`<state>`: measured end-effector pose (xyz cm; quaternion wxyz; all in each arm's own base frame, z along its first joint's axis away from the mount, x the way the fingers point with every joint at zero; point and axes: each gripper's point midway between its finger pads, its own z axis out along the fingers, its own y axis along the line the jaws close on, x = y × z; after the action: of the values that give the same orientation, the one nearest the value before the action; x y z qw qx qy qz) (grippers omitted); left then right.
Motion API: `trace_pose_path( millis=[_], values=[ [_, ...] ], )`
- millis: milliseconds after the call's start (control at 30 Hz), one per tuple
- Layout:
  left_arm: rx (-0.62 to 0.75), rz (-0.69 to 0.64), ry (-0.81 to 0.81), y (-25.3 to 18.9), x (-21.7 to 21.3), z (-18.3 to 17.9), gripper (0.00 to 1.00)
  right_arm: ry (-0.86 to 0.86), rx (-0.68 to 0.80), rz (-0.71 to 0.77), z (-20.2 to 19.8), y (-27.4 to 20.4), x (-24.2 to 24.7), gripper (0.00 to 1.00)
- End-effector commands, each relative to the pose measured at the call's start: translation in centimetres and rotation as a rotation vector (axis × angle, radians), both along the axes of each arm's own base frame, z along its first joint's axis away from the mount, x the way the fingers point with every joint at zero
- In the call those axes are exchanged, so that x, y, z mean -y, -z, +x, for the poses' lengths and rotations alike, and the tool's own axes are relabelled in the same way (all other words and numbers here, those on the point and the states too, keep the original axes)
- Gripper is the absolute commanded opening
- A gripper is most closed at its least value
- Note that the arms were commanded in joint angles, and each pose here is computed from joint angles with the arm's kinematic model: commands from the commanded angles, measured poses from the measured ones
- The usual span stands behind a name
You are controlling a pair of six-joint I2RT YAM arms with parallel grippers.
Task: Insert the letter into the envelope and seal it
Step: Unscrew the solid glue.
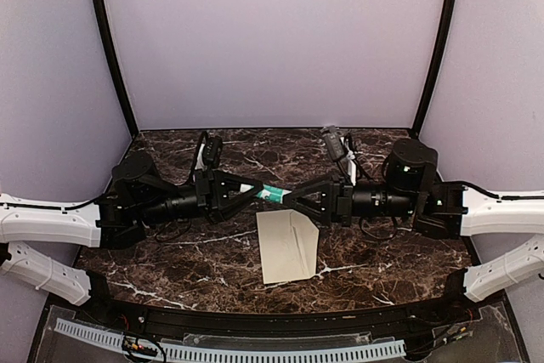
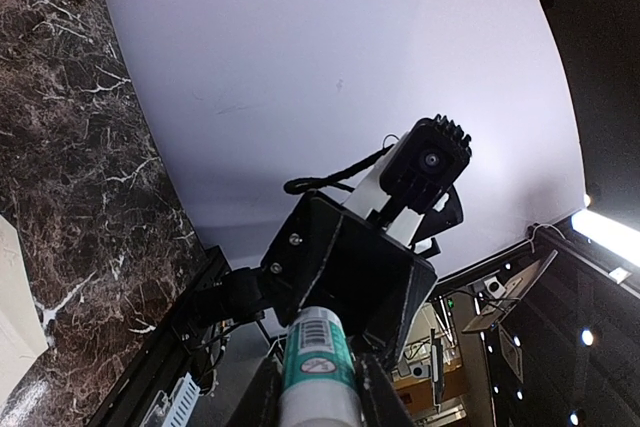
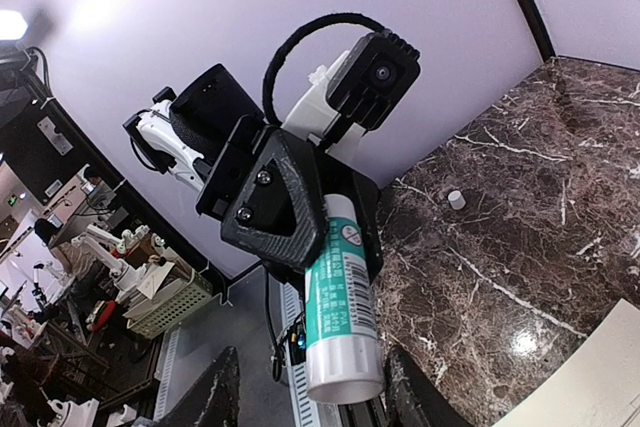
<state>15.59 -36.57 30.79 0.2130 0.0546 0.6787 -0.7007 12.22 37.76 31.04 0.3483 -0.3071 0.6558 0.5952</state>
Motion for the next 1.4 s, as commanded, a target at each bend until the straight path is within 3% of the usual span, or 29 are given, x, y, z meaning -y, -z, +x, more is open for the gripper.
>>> trace_pose_path(
  millis=[0,300,367,533,900,1167,1367],
  values=[
    [0.040,-0.053,0.026,-1.9,-0.2,-0.6,0.00,-0.013,0.004,0.049,-0.2,-1.3,-0.5,0.42],
    [0.054,-0.053,0.043,-1.9,-0.1,-0.8,0.00,-0.026,-0.040,0.094,-0.5,-1.3,-0.3,0.08],
    [0.069,-0.046,0.049,-1.7,-0.1,-1.0,0.00,-0.025,-0.061,0.105,-0.4,-1.4,-0.3,0.05],
    [0.195,-0.025,0.083,-1.7,0.0,-1.8,0.00,-0.010,-0.187,0.106,0.3,-1.2,-0.5,0.03],
    [0.564,-0.009,0.223,-3.0,0.1,-4.9,0.00,0.014,-0.675,0.087,1.9,1.8,-0.8,0.04],
    [0.643,0.001,0.293,-2.5,0.1,-6.1,0.00,-0.043,-0.859,0.087,1.5,3.5,-1.7,0.05],
    [0.636,-0.005,0.283,-2.6,0.0,-6.0,0.00,-0.050,-0.856,0.082,1.8,3.2,-2.3,0.07]
  ],
)
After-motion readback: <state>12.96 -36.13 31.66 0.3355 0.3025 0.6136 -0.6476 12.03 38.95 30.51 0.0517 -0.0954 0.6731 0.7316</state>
